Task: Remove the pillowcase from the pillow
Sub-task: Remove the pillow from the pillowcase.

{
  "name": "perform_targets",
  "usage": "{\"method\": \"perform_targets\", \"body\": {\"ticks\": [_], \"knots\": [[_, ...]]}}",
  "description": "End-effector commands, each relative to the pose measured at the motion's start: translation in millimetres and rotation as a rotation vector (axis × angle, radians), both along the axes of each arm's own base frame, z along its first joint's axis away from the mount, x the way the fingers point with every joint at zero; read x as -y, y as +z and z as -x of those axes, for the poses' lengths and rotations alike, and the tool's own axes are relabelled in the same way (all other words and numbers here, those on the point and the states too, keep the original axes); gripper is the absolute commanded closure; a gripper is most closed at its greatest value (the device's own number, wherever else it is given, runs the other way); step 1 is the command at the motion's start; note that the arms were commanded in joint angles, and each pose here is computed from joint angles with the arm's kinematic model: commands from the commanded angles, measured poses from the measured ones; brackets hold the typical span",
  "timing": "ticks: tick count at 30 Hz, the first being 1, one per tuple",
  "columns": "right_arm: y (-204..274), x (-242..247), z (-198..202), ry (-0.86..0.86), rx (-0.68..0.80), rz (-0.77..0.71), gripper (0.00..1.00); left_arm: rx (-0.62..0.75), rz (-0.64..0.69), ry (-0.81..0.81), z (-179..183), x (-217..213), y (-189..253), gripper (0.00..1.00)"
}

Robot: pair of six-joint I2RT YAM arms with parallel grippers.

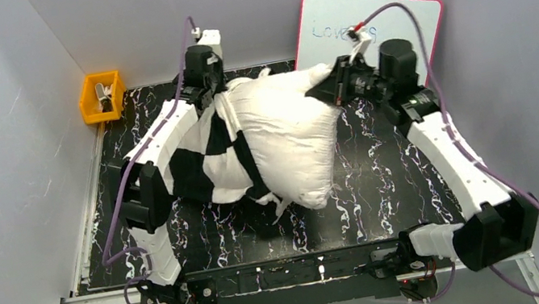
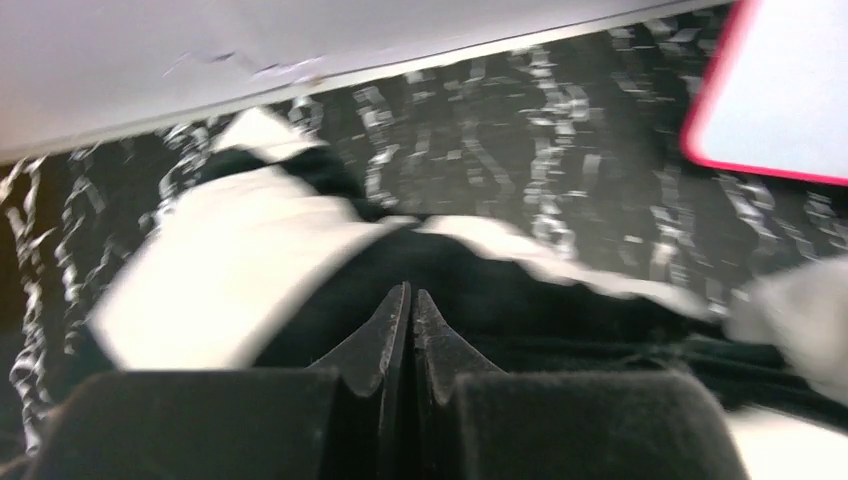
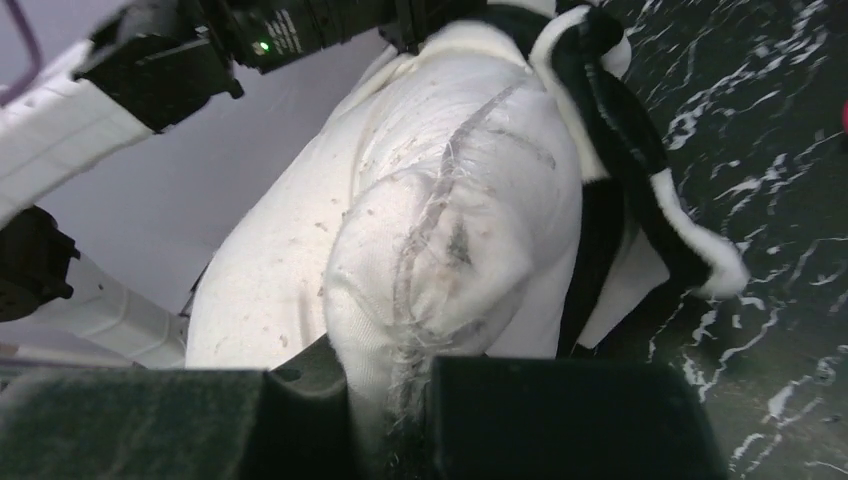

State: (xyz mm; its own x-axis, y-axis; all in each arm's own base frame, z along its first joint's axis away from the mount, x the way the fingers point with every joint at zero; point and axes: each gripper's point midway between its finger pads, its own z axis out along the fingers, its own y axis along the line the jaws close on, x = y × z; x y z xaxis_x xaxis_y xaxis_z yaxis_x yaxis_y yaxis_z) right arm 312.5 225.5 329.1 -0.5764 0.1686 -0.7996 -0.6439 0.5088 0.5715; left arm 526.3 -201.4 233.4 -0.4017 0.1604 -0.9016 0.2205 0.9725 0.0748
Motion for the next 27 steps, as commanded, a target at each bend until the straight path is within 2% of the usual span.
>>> {"method": "perform_targets", "body": {"ticks": [1,3,4,5,6,7,8,11,14,17,19,23,27], "knots": [[140,47,38,-0.166,0.408,-0.149,1.0,-0.031,-0.107,0.331,-21,-129,-16,1.0],[144,46,34,-0.163,0.402,-0.156,1.0,0.009,-0.064,0.301,-16,-124,4,1.0],[135,41,24,-0.145,0.363,-0.157,1.0,0.029,-0.008,0.267,-11,-116,18,0.83],[125,37,15,-0.132,0.32,-0.161,1.0,0.049,0.044,0.23,-5,-107,33,0.47],[114,33,4,-0.123,0.277,-0.171,1.0,0.067,0.105,0.204,2,-100,49,0.22],[105,29,-8,-0.116,0.243,-0.178,1.0,0.084,0.159,0.186,10,-95,64,0.11],[96,26,-18,-0.111,0.212,-0.179,1.0,0.092,0.202,0.173,18,-92,74,0.07],[79,18,-48,-0.093,0.147,-0.167,1.0,0.041,0.294,0.148,46,-84,77,0.05],[73,13,-67,-0.059,0.13,-0.151,1.0,-0.094,0.345,0.156,76,-81,26,0.07],[73,14,-79,-0.047,0.122,-0.15,1.0,-0.219,0.341,0.23,103,-90,-33,0.12],[73,15,-82,-0.036,0.122,-0.153,1.0,-0.269,0.362,0.228,118,-87,-54,0.14],[72,15,-82,-0.015,0.118,-0.165,1.0,-0.323,0.429,0.18,128,-73,-72,0.16],[72,13,-75,0.011,0.112,-0.184,1.0,-0.42,0.411,0.219,127,-72,-103,0.3]]}}
